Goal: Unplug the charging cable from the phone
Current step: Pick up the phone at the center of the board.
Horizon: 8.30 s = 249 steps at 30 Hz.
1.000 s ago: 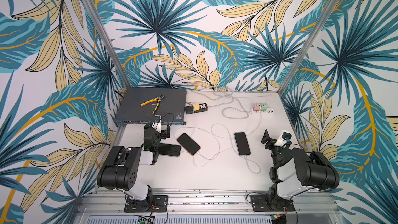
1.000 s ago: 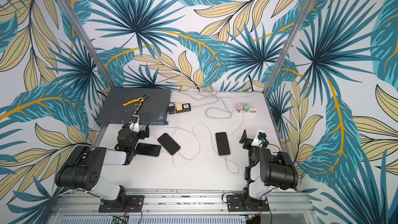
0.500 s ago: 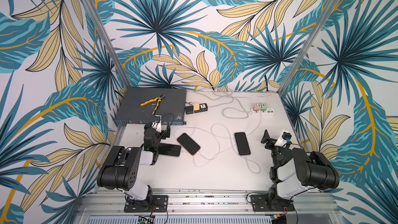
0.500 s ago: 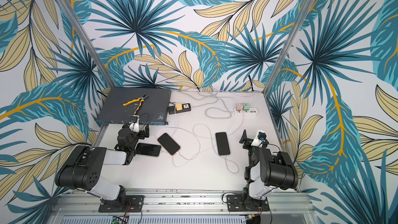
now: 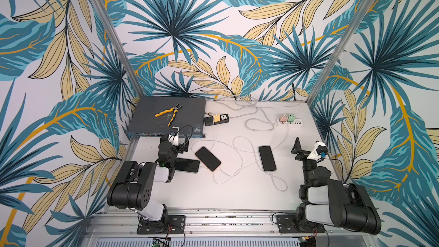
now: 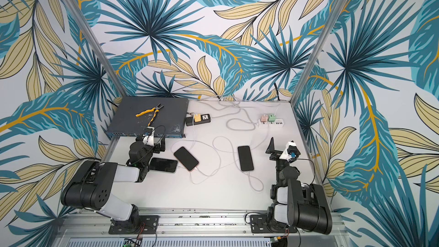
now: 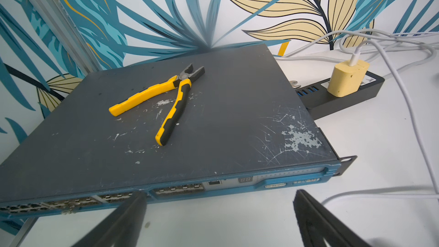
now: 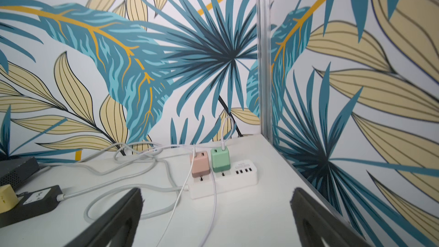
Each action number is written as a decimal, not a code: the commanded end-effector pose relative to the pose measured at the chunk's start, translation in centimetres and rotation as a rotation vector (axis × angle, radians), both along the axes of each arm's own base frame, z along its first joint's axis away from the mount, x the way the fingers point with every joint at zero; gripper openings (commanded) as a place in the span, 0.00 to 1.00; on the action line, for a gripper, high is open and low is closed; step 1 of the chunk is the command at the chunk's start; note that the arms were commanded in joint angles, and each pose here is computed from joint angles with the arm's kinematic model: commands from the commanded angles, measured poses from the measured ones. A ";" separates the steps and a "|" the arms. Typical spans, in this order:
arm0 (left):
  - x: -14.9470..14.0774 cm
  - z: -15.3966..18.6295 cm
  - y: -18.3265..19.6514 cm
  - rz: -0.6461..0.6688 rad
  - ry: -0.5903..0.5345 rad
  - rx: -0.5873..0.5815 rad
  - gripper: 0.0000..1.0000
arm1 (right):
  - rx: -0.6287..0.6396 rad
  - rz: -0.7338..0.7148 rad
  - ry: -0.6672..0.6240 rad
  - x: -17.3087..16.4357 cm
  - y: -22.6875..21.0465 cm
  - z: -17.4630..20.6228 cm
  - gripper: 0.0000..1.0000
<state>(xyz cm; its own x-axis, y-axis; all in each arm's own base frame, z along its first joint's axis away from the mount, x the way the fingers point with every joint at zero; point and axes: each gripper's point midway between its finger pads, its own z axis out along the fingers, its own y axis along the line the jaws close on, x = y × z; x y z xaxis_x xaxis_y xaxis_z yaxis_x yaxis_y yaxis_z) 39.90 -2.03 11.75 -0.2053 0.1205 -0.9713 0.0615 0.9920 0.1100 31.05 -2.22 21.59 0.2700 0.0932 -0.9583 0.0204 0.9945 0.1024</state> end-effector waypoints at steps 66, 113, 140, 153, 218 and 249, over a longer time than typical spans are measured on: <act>0.2 1.7 -6.1 -0.401 0.524 0.001 1.00 | -0.124 0.288 1.567 -0.7 14.9 -18.4 1.00; 0.1 1.6 -6.2 -0.410 0.528 0.007 1.00 | -0.206 0.223 1.522 0.3 15.8 -20.0 0.83; -1.9 10.6 -14.4 -0.832 0.400 -0.270 1.00 | -0.156 0.799 0.833 5.2 25.8 -1.2 0.57; -7.3 15.7 -21.6 -1.280 0.468 -0.553 1.00 | 0.128 1.373 0.473 0.6 32.0 9.6 0.58; -12.1 18.1 -28.7 -1.670 0.480 -0.750 0.13 | 0.240 1.425 0.521 -1.7 34.7 10.0 0.92; -9.3 18.2 -26.3 -1.574 0.409 -0.773 0.15 | 0.075 1.482 0.705 -8.7 33.8 -0.5 0.61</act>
